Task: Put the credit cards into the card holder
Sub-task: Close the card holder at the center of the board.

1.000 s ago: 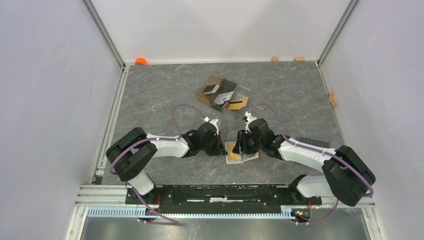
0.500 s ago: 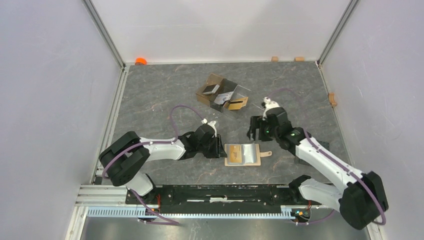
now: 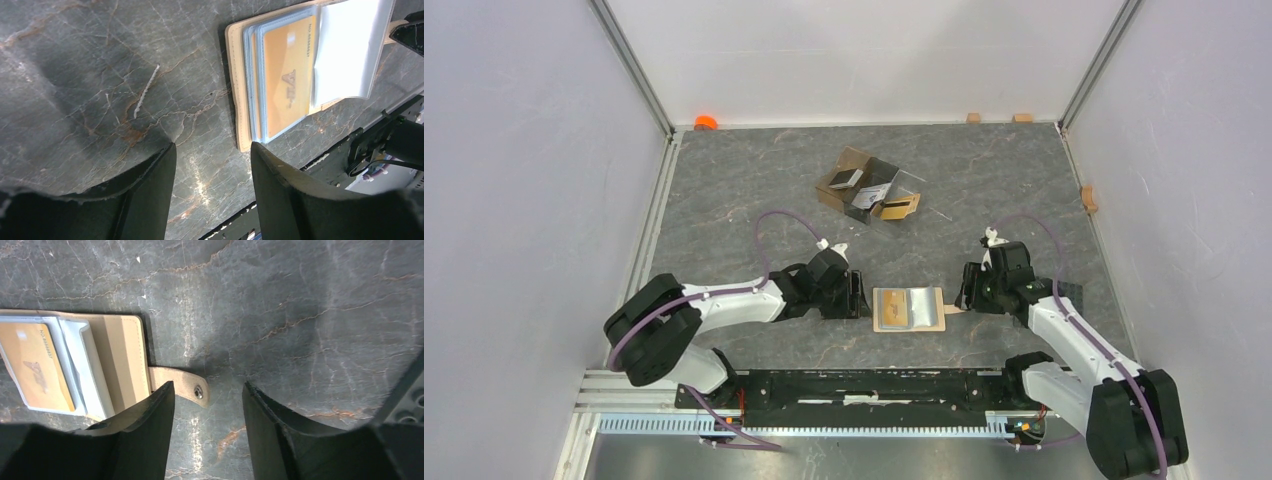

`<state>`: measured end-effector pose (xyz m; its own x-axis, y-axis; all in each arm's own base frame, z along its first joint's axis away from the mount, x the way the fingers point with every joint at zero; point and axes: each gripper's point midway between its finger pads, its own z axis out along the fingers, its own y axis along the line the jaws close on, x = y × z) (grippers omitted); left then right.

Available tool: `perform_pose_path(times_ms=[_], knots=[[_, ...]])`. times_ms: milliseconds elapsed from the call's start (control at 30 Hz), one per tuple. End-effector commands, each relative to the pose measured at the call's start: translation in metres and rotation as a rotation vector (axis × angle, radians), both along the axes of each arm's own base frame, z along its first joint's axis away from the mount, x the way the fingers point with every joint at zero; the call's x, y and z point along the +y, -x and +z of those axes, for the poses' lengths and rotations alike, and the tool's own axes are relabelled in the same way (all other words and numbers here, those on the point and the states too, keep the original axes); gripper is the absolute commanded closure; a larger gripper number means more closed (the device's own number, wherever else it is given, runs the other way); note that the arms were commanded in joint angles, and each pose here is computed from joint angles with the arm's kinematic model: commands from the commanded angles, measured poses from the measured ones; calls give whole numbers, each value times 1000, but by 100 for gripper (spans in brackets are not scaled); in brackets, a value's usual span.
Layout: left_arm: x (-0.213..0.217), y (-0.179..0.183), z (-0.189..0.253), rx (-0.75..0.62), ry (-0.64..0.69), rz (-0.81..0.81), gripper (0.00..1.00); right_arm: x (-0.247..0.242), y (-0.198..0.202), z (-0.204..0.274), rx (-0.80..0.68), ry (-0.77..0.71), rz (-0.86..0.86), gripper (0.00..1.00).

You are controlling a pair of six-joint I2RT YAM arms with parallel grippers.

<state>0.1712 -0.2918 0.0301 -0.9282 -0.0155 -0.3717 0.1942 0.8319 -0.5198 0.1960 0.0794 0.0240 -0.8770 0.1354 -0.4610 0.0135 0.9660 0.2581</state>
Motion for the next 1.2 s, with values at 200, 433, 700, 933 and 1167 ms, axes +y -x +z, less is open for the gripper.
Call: perform_pose_path(times_ms=[200, 433, 700, 933, 1167], knots=[[11, -4, 6, -38, -33, 16, 34, 20, 1, 1, -12, -118, 56, 62], [12, -6, 14, -56, -25, 25, 32, 27, -12, 31, -75, -145, 77, 90], [-3, -7, 39, -64, 91, 4, 33, 42, -40, 89, -196, -197, 136, 92], [-2, -8, 44, -63, 121, 11, 32, 87, -34, 105, -209, -256, 267, 94], [-5, -10, 53, -65, 176, 26, 32, 149, -2, 83, -146, -344, 387, 94]])
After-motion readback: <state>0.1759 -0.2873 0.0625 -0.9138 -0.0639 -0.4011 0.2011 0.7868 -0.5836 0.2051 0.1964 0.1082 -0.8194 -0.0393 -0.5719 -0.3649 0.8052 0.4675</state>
